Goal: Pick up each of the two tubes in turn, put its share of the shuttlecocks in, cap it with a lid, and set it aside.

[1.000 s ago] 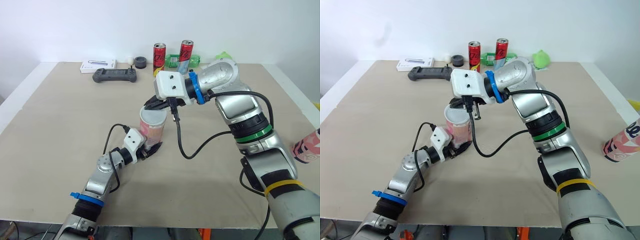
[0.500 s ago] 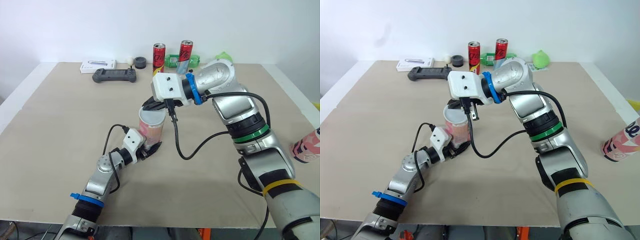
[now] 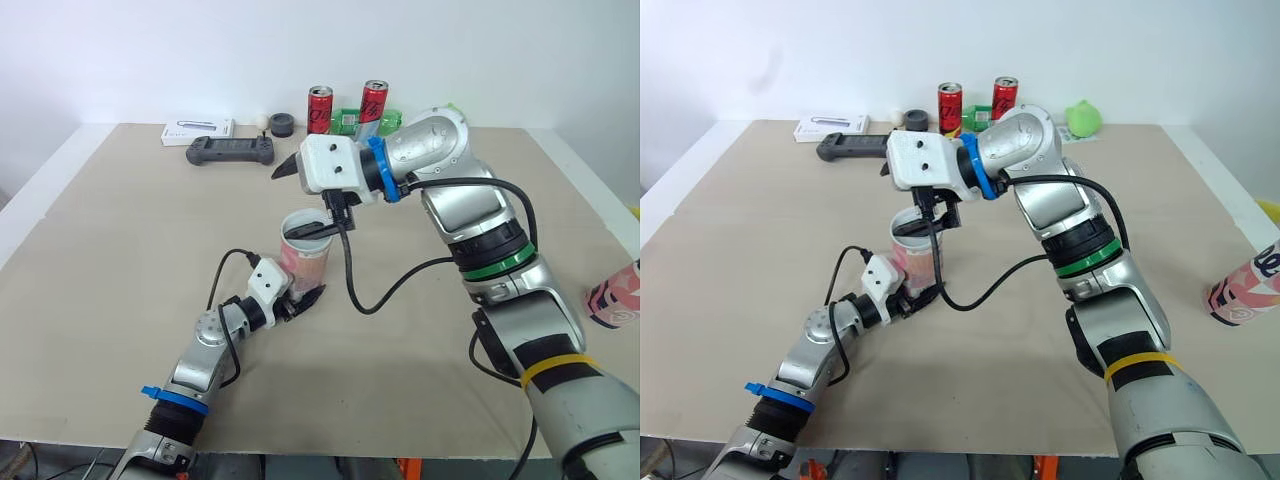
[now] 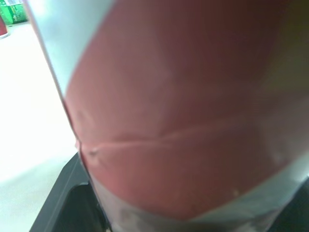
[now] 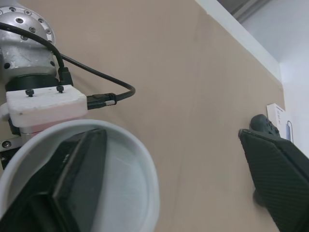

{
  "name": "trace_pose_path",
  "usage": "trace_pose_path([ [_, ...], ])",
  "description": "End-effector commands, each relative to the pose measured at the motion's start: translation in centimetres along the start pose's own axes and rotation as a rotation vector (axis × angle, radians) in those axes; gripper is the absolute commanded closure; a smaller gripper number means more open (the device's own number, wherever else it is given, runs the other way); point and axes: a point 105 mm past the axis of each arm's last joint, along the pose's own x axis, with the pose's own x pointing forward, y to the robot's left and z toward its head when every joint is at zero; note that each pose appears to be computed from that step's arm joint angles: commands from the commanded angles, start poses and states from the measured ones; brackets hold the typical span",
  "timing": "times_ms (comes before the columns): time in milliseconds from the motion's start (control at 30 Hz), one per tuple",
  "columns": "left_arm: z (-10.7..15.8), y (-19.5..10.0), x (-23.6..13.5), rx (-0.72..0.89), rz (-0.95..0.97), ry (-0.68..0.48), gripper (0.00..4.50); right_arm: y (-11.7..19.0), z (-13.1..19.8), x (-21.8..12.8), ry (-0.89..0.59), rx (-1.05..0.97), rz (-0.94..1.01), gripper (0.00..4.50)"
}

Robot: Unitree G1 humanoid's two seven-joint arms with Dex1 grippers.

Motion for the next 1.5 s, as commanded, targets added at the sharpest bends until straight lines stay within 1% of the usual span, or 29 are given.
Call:
trace_pose_path([
  [33, -2.0, -0.5, 0.0, -0.004, -0.015, 0.085, 1.56, -0.5, 1.2, 0.1, -0.019, -0.039, 0.007, 0.04],
  [267, -1.9, -0.5, 0.0, -0.002, -0.015, 0.084, 1.56, -2.9, 3.1, -3.1, -0.042, -0.077, -0.065, 0.04],
  [300, -1.9, -0.4, 0.0, -0.002, -0.015, 0.083, 1.56, -3.1, 3.2, -3.6, -0.045, -0.079, -0.069, 0.27],
  [367, -1.9, -0.5, 0.0, -0.001, -0.015, 0.083, 1.56, -3.2, 3.4, -4.2, -0.052, -0.081, -0.068, 0.9],
  [433, -1.9, -0.5, 0.0, -0.002, -0.016, 0.083, 1.56, -3.0, 3.3, -4.4, -0.051, -0.077, -0.051, 1.84],
  [500, -1.9, -0.5, 0.0, -0.002, -0.016, 0.082, 1.56, -2.5, 2.9, -4.1, -0.044, -0.069, -0.025, 2.94],
  [600, -1.9, -0.5, 0.1, -0.003, -0.016, 0.082, 1.56, -1.8, 2.6, -3.7, -0.043, -0.06, 0.002, 4.39],
  [633, -1.9, -0.5, 0.1, -0.003, -0.016, 0.081, 1.56, -1.6, 2.6, -3.6, -0.043, -0.057, 0.011, 4.45],
  [1100, -2.0, -0.5, 0.0, -0.005, -0.011, 0.084, 1.56, 1.2, 1.2, -2.9, 0.015, -0.044, 0.134, 4.45],
  [1333, -2.0, -0.6, 0.0, -0.007, -0.015, 0.084, 1.56, 1.8, 1.1, -2.5, 0.024, -0.052, 0.153, 4.45],
  [1500, -2.0, -0.6, 0.0, -0.007, -0.013, 0.084, 1.56, 1.7, 0.4, -2.1, 0.056, -0.057, 0.152, 4.45],
])
